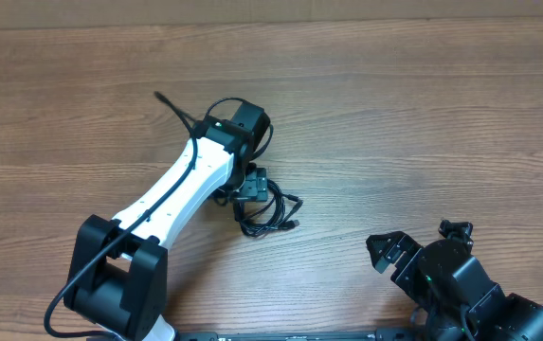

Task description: Untangle cables

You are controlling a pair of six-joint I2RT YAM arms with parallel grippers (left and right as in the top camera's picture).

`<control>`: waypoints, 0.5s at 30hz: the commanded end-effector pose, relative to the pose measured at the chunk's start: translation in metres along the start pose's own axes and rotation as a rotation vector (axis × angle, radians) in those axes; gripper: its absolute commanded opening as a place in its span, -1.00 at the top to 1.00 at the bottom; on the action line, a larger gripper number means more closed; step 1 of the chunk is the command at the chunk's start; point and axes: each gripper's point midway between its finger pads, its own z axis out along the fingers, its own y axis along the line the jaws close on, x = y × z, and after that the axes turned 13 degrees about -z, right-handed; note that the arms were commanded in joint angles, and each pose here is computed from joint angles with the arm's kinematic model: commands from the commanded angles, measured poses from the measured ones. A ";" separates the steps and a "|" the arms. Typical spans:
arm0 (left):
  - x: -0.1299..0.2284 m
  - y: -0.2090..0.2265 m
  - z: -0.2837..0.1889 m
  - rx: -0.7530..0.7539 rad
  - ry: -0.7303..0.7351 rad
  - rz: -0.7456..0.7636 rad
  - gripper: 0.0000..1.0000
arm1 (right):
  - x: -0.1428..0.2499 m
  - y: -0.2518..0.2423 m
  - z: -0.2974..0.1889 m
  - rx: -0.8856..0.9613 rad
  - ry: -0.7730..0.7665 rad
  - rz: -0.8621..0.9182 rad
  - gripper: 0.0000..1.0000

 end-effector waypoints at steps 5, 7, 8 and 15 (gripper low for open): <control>0.065 -0.017 0.017 0.045 0.286 -0.599 -0.99 | 0.000 -0.001 0.000 -0.003 -0.004 0.000 -1.00; 0.070 -0.012 0.034 0.005 0.263 -0.740 -0.99 | 0.000 -0.001 0.000 -0.003 -0.004 0.000 -1.00; 0.072 -0.011 0.042 0.001 0.257 -0.776 -1.00 | 0.000 -0.001 0.000 -0.003 -0.004 0.000 -1.00; 0.067 0.003 0.079 0.009 0.148 -0.810 -0.62 | 0.000 -0.001 0.000 -0.003 -0.005 0.000 -1.00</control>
